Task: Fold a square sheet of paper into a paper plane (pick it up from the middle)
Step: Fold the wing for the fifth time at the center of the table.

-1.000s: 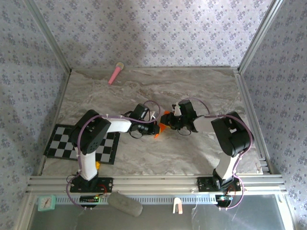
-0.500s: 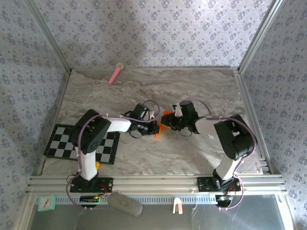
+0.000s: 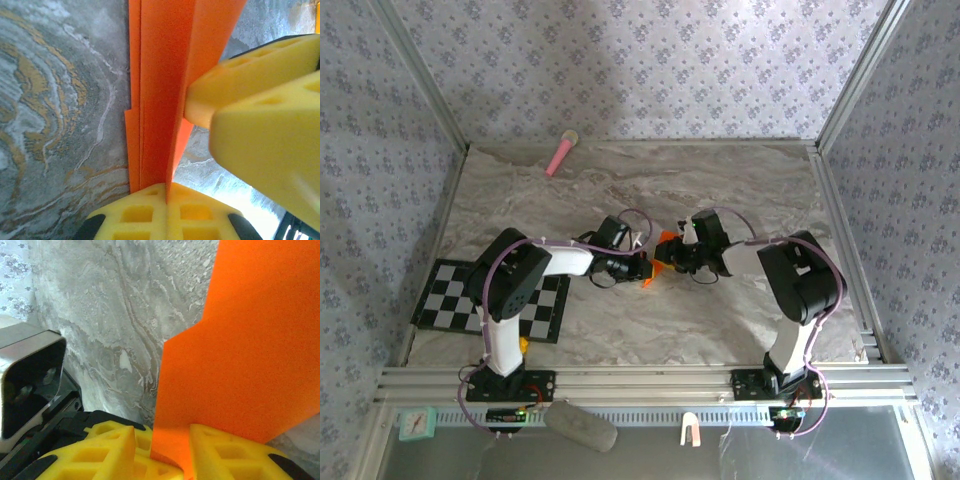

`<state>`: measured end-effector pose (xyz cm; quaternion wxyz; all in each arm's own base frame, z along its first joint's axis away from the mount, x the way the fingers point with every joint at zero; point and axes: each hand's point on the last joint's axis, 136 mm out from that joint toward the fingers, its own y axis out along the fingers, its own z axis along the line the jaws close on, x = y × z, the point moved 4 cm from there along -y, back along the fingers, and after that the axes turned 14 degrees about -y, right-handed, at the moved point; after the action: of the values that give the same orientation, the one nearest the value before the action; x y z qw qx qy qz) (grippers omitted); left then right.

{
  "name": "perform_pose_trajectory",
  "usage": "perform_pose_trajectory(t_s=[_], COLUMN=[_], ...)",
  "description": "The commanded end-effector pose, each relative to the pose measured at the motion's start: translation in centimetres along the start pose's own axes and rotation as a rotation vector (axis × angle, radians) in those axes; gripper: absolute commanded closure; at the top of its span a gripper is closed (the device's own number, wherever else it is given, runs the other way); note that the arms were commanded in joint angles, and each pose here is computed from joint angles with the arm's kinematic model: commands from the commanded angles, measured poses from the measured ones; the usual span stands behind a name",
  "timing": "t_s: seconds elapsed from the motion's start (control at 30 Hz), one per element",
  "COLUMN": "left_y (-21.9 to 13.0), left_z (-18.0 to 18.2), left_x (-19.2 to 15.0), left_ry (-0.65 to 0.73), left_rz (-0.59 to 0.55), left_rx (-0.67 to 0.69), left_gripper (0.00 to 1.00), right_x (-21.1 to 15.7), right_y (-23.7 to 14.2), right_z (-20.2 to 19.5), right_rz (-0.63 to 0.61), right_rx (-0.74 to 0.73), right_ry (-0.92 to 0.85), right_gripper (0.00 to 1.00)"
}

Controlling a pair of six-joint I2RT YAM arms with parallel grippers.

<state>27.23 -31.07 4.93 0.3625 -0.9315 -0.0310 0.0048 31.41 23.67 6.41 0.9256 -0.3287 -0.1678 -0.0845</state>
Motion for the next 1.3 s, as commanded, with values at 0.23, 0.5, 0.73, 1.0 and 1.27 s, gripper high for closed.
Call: perform_pose_trajectory(t_s=[0.23,0.5,0.73,1.0,1.27], left_y=[0.6,0.3,-0.4,-1.2,-1.4], left_z=[3.0,3.2,3.2,3.2,3.4], left_x=[-1.1,-1.4,-2.0,-2.5,-2.8], left_ry=[-0.066,-0.076,-0.083,-0.097,-0.110], left_rz=[0.032,0.033,0.034,0.034,0.037], left_rx=[0.088,0.094,0.101,0.111,0.120], left_gripper=[0.92,0.86,0.84,0.84,0.85], right_x=[-0.2,-0.3,-0.2,0.1,-0.1], right_y=[0.4,0.7,0.8,0.7,0.9], right_z=[-1.6,-2.1,-2.0,-1.4,-1.3], right_rz=[0.024,0.044,0.053,0.062,0.088], right_rx=[-0.081,-0.104,-0.106,-0.095,-0.106], right_ry=[0.050,0.062,0.059,0.046,0.039], right_gripper=[0.64,0.62,0.61,0.62,0.62])
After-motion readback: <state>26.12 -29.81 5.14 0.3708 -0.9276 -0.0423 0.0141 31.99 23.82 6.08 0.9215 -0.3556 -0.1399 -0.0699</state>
